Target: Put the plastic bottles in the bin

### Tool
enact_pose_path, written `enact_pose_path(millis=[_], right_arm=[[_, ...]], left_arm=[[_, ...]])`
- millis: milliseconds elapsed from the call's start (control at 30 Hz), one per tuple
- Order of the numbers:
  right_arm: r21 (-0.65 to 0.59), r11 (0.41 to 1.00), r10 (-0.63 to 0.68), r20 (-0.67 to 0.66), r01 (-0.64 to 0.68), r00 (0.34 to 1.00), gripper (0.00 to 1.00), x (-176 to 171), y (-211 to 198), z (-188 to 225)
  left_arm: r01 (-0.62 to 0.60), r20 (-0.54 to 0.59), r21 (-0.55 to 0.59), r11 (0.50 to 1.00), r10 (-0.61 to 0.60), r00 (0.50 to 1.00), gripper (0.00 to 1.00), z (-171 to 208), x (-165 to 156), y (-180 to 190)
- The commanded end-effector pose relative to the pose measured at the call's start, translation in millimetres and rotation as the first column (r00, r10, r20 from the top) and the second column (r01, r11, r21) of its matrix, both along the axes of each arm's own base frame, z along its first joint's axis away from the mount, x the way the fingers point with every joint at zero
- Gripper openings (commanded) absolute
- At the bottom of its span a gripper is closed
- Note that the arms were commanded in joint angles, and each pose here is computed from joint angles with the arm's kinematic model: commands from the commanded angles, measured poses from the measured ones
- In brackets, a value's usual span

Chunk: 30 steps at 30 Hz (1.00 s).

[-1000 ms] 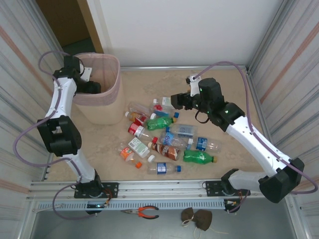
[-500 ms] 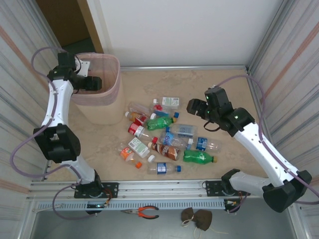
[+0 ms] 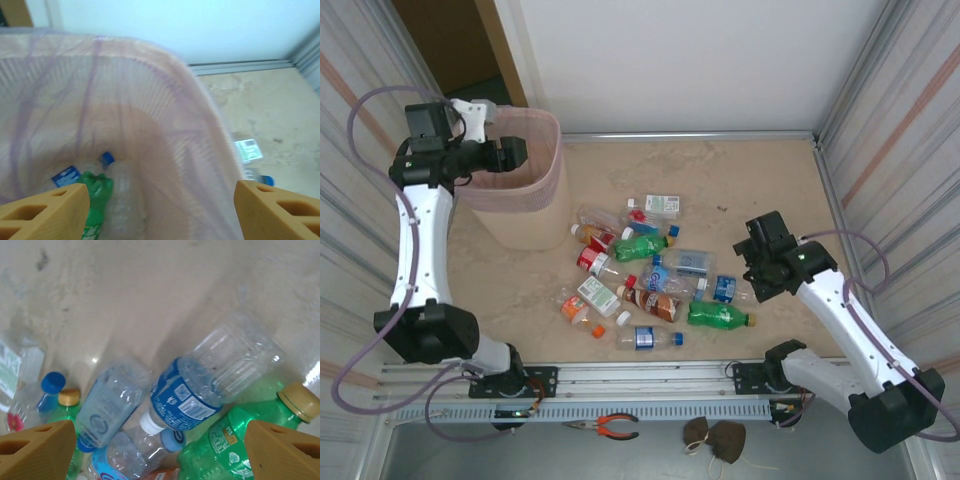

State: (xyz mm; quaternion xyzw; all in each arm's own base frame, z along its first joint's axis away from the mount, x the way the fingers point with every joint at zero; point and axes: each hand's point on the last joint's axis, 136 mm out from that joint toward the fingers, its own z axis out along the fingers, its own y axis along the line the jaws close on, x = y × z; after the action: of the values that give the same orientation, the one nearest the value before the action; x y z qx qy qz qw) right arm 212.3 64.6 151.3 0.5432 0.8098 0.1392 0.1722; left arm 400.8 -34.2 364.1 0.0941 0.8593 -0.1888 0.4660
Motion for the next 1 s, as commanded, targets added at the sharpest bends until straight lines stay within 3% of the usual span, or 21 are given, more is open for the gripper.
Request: enact_pose_path(millis=[0, 433, 967], right_arm=[[0.067, 0.98, -0.179, -0.09, 0.186, 0.98, 0.87, -17, -6, -14], [0.227, 0.892, -0.348, -0.208, 0.391, 0.914, 0.87, -17, -8, -61], [0.241, 0.889, -0.312, -0.301, 0.388, 0.901, 0.85, 3, -10, -106]], left_arm=[[0.108, 0.086, -0.098, 0.989, -0.1, 0.991, 0.77, 30, -20, -24], [0.21, 0.171, -0.148, 0.966, -0.184, 0.968, 0.79, 59, -61, -45], [0.212, 0.173, -0.166, 0.963, -0.183, 0.968, 0.79, 60, -73, -48]])
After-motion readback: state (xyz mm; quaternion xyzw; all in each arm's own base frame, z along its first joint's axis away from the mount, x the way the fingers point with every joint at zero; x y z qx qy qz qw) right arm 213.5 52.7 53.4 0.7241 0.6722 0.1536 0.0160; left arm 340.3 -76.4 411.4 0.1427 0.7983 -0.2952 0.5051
